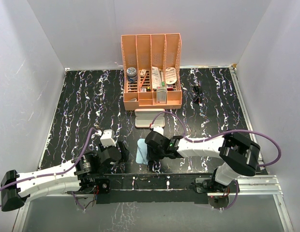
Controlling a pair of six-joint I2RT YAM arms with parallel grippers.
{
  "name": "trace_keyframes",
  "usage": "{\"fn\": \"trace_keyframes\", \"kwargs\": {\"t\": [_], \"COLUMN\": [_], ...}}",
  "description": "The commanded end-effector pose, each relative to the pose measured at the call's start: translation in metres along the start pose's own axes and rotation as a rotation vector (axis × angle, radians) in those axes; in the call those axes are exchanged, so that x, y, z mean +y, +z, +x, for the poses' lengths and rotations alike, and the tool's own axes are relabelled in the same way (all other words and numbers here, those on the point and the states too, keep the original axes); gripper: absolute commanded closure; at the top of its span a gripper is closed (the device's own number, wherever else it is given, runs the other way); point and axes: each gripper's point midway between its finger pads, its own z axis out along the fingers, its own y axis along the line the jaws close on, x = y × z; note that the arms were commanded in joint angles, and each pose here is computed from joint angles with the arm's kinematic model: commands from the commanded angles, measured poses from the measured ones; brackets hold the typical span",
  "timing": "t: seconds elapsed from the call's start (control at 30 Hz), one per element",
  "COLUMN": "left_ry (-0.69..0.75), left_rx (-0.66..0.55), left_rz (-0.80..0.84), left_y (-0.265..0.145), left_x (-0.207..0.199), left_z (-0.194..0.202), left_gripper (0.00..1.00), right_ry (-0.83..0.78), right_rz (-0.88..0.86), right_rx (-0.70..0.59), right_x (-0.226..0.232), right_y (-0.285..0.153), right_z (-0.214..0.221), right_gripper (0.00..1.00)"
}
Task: Organize the sunglasses
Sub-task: Fold the glasses cleaning cloth at the center of the board.
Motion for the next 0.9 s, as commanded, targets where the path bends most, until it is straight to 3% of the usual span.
{"fn": "trace_keyframes", "kwargs": {"t": [0.0, 0.53, 0.87], "left_ry": [-0.015, -0.015, -0.017], "left_rx": [-0.02, -0.017, -0.015], "left_rz": [0.023, 0.024, 0.026], "left_y": [-0.0044, -0.0028, -0.0026], "left_x": [-0.0098, -0.01, -0.0104], "left_z": [-0.0113, -0.0093, -0.0087], "left_gripper": [0.36, 0.36, 0.37], "right_ry": [0.011, 0.017, 0.019], "right_rz": [-0.029, -0.01, -0.006], "right_rx": [-0.015, -0.019, -0.028], "right_x": [0.0057, 0.0034, 0.005], "right_y": [0.0039, 0.0022, -0.0002], "right_z": [-0.003, -0.0049, -0.0084], "right_gripper": [0.75, 0.82, 0.92]}}
